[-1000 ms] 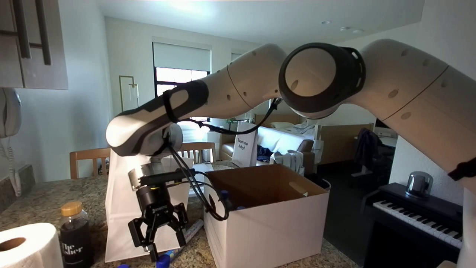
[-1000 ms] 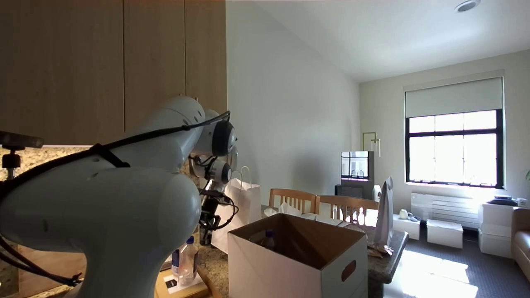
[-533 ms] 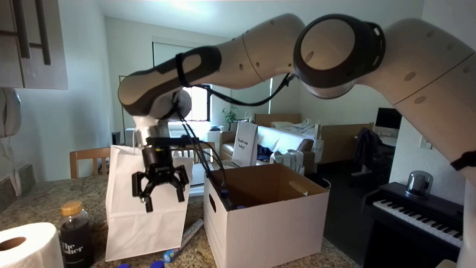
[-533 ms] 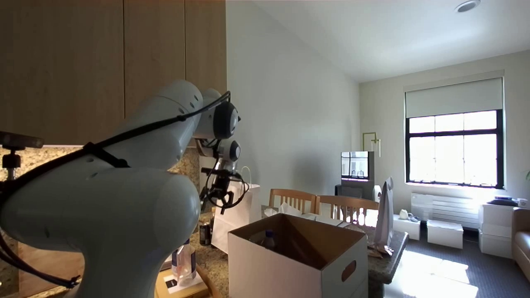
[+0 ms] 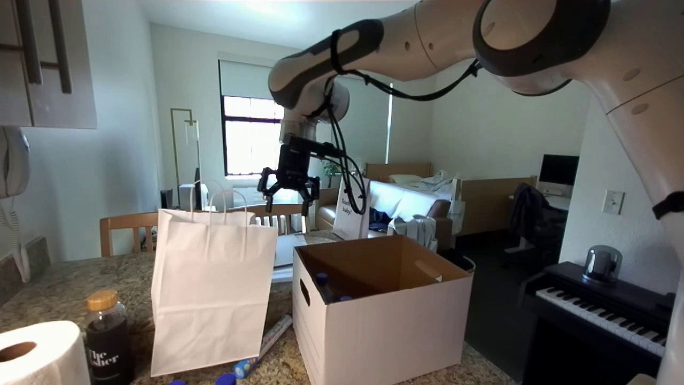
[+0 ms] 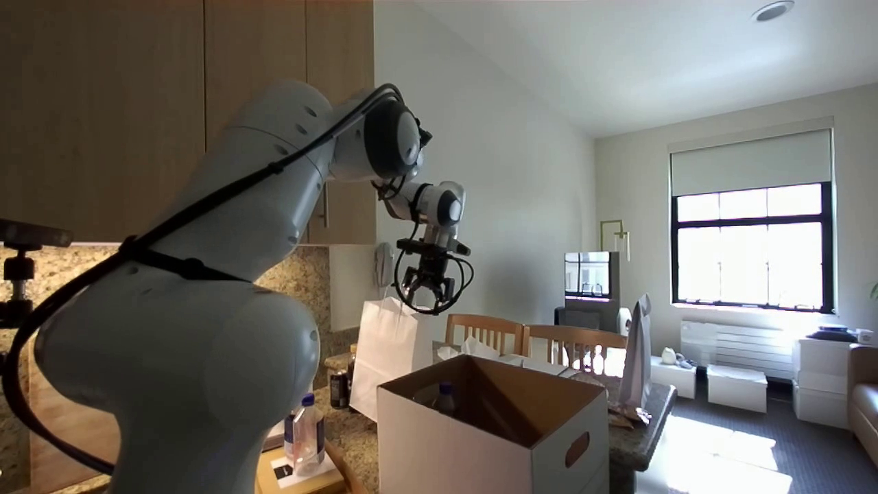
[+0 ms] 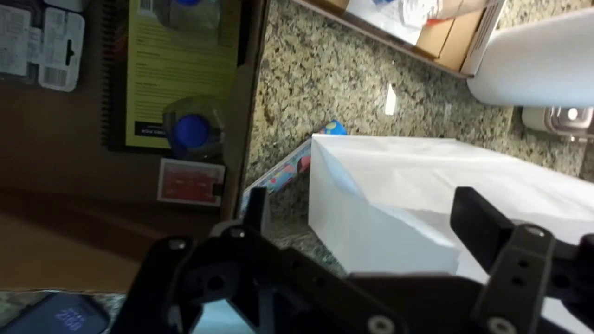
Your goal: Remove the water bottles from the box
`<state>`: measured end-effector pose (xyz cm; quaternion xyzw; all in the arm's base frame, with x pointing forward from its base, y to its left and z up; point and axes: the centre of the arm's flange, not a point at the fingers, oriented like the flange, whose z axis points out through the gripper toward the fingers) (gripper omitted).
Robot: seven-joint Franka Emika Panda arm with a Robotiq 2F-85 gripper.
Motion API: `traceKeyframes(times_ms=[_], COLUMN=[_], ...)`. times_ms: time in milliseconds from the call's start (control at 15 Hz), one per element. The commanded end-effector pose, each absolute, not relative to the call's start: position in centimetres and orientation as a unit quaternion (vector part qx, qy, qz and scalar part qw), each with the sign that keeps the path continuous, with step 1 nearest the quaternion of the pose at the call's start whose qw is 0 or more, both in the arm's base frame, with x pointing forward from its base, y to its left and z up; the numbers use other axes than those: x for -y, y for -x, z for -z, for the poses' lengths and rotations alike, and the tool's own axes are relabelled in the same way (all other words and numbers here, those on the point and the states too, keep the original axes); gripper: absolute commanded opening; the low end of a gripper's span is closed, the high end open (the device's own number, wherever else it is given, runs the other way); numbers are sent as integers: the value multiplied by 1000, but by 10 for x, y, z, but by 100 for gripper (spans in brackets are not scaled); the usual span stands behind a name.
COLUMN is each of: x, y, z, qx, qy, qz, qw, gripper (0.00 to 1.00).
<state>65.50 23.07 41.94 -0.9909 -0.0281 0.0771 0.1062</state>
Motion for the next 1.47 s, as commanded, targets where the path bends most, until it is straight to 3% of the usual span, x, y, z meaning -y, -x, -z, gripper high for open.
traceKeyframes(times_ms=[0, 467, 533, 800, 867, 1200, 1400], x=[-173, -116, -116, -112, -108, -60, -39], y=[-661, -682, -691, -690, -686, -646, -605], z=[-403, -397, -388, -380, -375, -322, -303], qx=[-59, -238, -191, -260, -297, -372, -452], qy=[988, 958, 970, 953, 944, 893, 848], qz=[-36, -23, -30, -38, -40, -112, -145], qw=[138, 159, 149, 148, 134, 227, 236], gripper=[100, 100, 100, 100, 100, 100, 100])
